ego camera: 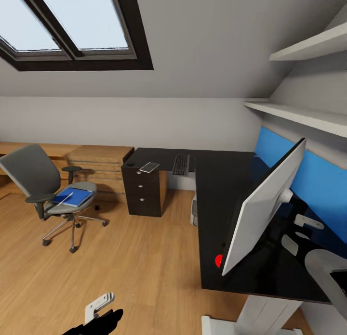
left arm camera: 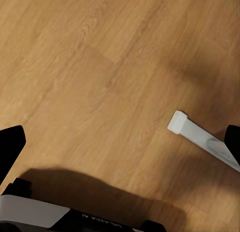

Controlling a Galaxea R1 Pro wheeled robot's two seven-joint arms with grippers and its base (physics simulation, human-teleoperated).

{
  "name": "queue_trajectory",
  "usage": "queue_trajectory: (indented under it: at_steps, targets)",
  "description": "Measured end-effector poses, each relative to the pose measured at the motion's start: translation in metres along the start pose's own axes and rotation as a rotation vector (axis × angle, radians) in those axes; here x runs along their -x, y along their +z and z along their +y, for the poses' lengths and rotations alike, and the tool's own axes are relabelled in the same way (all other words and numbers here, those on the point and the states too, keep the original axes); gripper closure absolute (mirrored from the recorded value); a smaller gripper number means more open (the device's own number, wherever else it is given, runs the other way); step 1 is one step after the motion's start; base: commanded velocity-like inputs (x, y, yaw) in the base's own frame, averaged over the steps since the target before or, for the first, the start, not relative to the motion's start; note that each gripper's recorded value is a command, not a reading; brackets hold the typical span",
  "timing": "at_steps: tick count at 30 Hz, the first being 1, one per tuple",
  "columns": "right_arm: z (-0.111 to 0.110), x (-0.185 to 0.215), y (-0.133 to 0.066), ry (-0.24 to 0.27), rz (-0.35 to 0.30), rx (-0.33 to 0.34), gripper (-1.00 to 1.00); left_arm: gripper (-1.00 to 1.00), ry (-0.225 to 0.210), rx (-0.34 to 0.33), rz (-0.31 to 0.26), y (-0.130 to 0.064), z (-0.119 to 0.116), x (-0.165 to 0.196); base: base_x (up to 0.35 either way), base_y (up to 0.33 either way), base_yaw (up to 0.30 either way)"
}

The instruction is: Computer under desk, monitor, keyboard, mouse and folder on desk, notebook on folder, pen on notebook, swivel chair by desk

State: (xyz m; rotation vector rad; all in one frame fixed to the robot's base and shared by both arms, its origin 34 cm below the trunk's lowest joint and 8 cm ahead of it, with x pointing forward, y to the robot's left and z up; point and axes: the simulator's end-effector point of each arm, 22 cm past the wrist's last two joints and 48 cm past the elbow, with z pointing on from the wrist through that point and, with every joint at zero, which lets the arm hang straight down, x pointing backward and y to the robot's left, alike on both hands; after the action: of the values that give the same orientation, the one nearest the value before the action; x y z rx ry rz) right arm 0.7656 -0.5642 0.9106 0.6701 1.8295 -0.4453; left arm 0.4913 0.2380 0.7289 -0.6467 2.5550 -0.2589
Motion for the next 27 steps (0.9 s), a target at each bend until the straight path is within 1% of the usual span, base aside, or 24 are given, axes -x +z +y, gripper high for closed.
queue_trajectory:
  at_steps: [6,11,15,27]
  targets:
    - [0.0006,-0.0003,-0.0002,-0.001,0.0,0.002,1.0,-1.0,-0.001,0.001,0.0,-0.0001,0.0006,0.0002,0.038,-0.027,0.0]
    - [0.0013,0.0004,-0.0006,-0.011,-0.002,0.005,1.0,-1.0,-0.002,0.001,-0.002,-0.0004,0.0007,0.0006,0.269,-0.098,0.0]
    - [0.0008,0.0003,-0.0005,-0.005,-0.001,0.003,1.0,-1.0,-0.002,0.001,-0.002,-0.0004,0.0008,0.0007,0.26,-0.122,0.0]
    - [0.0027,0.0005,-0.0008,-0.015,-0.004,0.007,1.0,-1.0,-0.006,0.002,-0.008,-0.0004,0.0014,0.0022,0.242,-0.188,0.0]
